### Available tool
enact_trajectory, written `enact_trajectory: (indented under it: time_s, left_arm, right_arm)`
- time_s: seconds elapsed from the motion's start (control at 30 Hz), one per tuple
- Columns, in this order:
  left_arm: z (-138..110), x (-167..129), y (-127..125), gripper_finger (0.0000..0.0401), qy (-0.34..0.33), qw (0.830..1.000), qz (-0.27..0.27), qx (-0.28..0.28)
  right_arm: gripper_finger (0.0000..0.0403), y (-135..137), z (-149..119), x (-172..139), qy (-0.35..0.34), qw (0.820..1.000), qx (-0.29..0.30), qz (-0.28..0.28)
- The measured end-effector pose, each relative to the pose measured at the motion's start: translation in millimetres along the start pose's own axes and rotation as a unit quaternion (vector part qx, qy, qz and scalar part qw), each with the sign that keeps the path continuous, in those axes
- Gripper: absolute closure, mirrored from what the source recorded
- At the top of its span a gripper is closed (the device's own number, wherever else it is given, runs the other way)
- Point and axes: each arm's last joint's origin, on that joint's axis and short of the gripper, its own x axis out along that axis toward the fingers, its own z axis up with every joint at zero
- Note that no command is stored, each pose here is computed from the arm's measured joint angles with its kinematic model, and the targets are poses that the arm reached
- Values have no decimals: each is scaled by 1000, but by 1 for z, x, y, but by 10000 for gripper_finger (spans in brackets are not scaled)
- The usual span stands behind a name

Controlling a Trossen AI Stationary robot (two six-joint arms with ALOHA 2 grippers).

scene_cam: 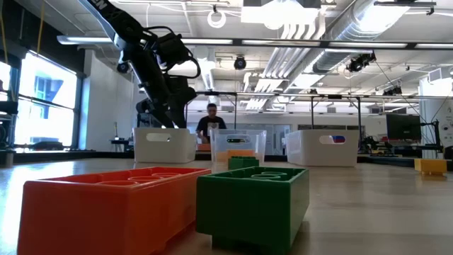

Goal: Sort & place blocks by color
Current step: Put the yellow game piece into the transparent bin

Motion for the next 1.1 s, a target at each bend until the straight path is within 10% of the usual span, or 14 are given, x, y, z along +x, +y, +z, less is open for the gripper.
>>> enact_trajectory:
  time_s: [0.53, 1.1]
  left_arm:
    - [0, 0, 0, 194, 0, 1000, -1, 0]
    - [0, 0, 0, 194, 0, 1000, 0, 0]
  right_arm:
    - [185, -16, -5, 25, -4, 989, 48, 138]
    - [185, 7, -3, 69, 30, 991, 22, 126]
